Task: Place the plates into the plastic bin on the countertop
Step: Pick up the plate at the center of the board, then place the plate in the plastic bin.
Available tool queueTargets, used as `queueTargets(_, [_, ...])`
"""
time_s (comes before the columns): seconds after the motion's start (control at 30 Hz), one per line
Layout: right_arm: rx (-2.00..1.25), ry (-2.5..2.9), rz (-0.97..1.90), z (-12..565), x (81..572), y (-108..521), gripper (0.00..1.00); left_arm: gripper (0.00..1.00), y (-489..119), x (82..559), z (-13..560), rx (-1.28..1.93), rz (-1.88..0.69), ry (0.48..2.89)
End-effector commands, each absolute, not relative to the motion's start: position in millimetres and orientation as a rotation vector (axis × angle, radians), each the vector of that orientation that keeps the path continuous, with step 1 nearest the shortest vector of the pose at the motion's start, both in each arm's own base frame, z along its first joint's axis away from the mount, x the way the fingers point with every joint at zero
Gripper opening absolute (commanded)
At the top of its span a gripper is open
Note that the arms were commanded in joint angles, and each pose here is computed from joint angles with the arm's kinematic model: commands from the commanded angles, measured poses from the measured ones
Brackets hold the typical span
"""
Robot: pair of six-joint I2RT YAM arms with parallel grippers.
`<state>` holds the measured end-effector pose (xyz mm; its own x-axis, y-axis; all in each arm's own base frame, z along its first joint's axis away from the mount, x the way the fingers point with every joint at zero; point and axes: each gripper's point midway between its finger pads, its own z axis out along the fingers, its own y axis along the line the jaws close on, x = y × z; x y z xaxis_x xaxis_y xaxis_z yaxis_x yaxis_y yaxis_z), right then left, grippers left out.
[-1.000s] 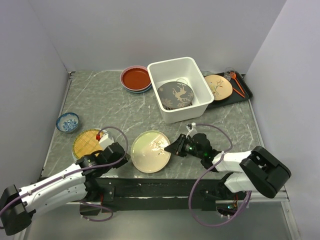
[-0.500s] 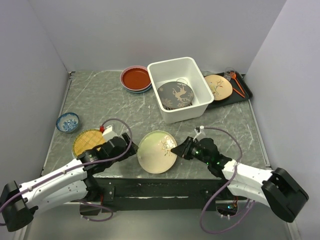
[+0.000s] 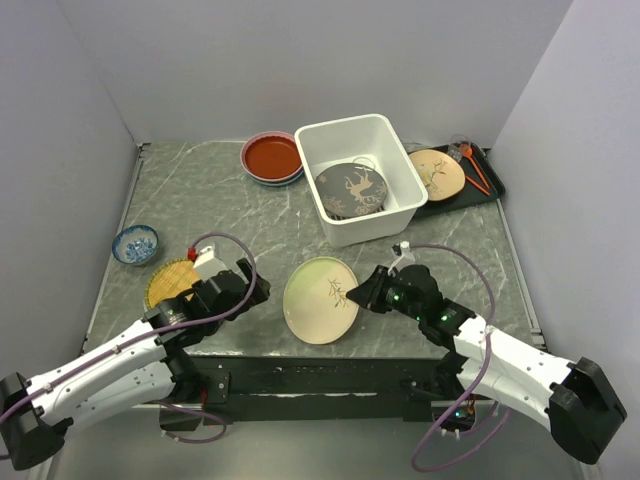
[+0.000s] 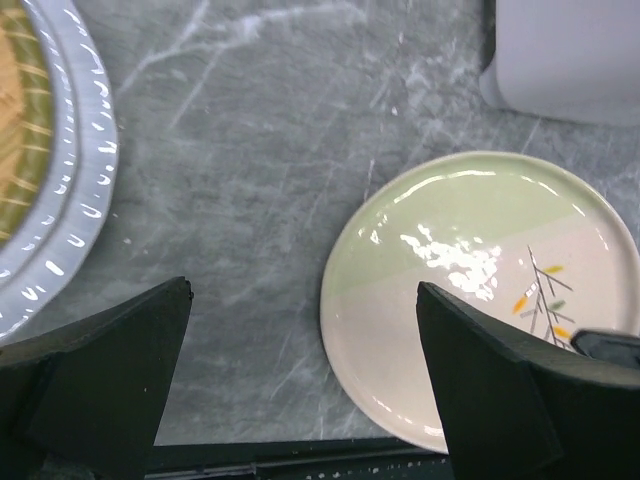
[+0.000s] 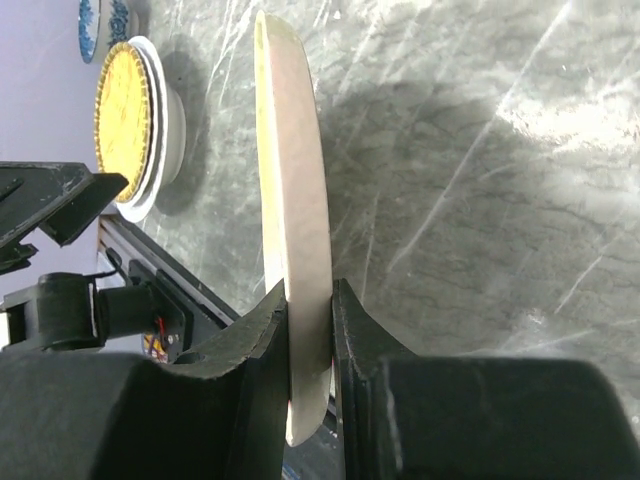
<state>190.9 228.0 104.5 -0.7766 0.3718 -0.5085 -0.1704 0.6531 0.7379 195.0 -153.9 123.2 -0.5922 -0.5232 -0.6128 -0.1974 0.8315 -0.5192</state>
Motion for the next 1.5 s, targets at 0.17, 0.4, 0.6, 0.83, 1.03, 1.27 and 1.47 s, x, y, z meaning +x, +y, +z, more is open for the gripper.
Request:
queueTargets(0.17, [-0.048, 2.021, 1.252, 211.1, 208.1, 266.9, 0.0, 0.99, -130.7, 210.8, 130.1, -0.623, -0.469, 2.173])
queueTargets(0.4, [-0.123, 1.996, 1.28, 238.0, 212.5, 276.1, 0.0, 0.99, -114.9, 217.3, 114.3, -0.673, -0.473, 2.203])
queueTargets(0.6, [-0.128, 1.943, 1.302, 260.6, 215.6, 273.7, 0.0, 0.99, -116.3, 227.7, 82.3, -0.673, -0.521, 2.279])
queueTargets(0.83, [-0.041, 1.846, 1.219, 301.2, 226.3, 246.2, 0.0, 0.99, -139.7, 240.8, 47.3, -0.621, -0.605, 2.382])
queueTargets(1.03, [0.003, 1.815, 1.188, 326.1, 247.0, 237.8, 0.0, 0.99, -153.8, 249.2, 25.0, -0.562, -0.613, 2.467])
queueTargets(1.27, [-0.007, 1.805, 1.163, 337.2, 272.8, 241.3, 0.0, 0.99, -150.4, 254.1, 33.4, -0.539, -0.594, 2.433])
queueTargets(1.47, [0.011, 1.761, 1.14, 358.5, 303.9, 227.3, 0.0, 0.99, -158.9, 263.4, 50.9, -0.457, -0.639, 2.4])
